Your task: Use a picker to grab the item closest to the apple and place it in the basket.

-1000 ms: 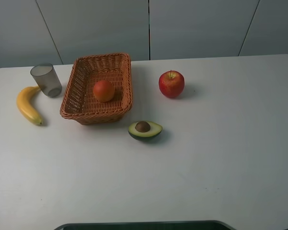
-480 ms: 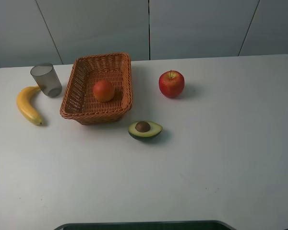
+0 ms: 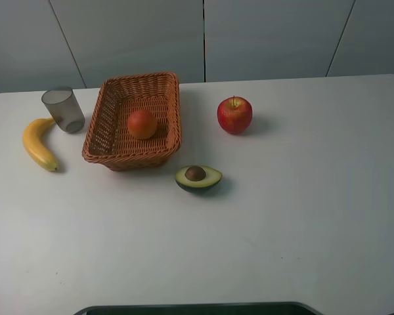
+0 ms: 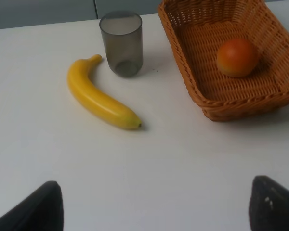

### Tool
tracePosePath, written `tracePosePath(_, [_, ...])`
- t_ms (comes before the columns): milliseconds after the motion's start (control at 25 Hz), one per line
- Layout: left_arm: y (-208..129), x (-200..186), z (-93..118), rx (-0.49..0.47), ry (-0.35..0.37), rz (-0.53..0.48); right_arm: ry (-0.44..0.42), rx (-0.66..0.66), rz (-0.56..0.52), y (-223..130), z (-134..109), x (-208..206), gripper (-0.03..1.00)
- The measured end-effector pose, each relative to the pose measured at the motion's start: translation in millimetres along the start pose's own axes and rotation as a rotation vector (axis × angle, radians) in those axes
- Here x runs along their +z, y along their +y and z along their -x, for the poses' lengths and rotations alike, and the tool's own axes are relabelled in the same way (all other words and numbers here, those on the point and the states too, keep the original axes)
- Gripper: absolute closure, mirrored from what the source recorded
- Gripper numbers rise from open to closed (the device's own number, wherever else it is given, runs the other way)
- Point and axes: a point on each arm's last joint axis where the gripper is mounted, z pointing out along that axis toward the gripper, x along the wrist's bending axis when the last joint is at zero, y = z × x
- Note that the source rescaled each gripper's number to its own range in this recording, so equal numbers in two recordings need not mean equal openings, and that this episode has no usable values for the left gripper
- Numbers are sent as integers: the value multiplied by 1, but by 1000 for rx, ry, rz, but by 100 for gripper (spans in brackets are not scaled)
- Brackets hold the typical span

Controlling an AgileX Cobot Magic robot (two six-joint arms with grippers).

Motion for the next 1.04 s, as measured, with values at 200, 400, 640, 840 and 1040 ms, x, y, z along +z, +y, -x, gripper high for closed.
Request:
tracePosePath(200, [0,0,0,0,0,0,0,2,0,0,0,0,-3])
tracePosePath(400, [0,0,0,0,0,0,22,13,1,0,-2,0,-3])
tracePosePath(640, [0,0,0,0,0,0,25,15,1,0,-2,0,-3])
tracePosePath(840, [0,0,0,0,0,0,25,13,1,0,-2,0,-3])
tracePosePath(1040, [0,0,0,0,0,0,25,13,1,0,-2,0,-3])
